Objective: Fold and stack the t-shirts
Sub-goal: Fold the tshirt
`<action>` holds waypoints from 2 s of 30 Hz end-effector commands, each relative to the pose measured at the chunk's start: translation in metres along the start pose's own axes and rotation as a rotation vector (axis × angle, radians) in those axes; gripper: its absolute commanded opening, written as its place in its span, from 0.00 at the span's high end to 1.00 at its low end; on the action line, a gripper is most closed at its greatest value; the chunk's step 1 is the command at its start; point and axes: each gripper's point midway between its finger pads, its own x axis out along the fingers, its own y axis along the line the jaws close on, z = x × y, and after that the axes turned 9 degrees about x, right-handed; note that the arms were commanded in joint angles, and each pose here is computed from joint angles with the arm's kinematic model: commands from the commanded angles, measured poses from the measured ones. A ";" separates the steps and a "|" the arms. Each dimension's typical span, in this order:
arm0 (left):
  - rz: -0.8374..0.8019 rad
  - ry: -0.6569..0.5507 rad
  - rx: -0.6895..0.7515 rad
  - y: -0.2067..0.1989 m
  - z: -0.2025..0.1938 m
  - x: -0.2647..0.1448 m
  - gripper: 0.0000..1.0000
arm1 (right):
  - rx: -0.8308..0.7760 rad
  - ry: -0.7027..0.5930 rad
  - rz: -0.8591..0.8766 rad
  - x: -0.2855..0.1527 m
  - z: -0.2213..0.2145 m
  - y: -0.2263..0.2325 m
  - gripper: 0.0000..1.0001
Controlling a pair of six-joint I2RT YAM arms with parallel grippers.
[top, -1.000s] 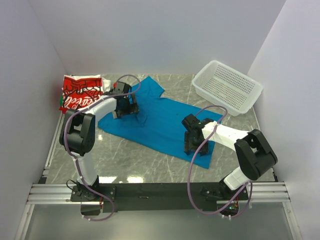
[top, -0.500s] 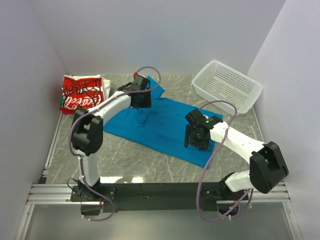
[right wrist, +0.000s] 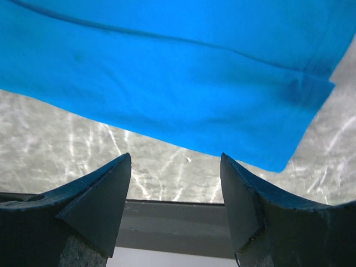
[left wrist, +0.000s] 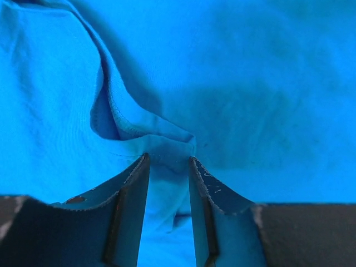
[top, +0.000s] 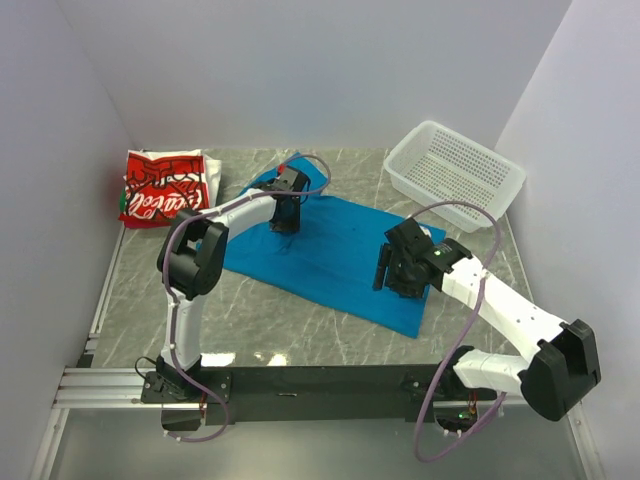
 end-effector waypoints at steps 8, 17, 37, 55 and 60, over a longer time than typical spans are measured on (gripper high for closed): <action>0.022 -0.025 0.020 -0.003 0.009 0.007 0.64 | 0.032 0.008 -0.022 -0.006 -0.012 -0.018 0.28; 0.021 -0.043 0.031 -0.003 0.015 0.004 0.84 | 0.035 0.006 -0.022 -0.005 -0.013 -0.020 0.28; -0.130 -0.125 0.008 -0.025 0.026 -0.023 1.00 | 0.047 0.008 -0.019 -0.007 -0.018 -0.024 0.28; -0.176 -0.133 0.008 -0.035 0.027 -0.031 0.36 | 0.059 -0.007 -0.029 -0.009 -0.019 -0.032 0.28; -0.164 -0.204 -0.031 -0.036 0.066 -0.053 0.22 | 0.043 -0.057 -0.007 -0.019 -0.003 -0.022 0.28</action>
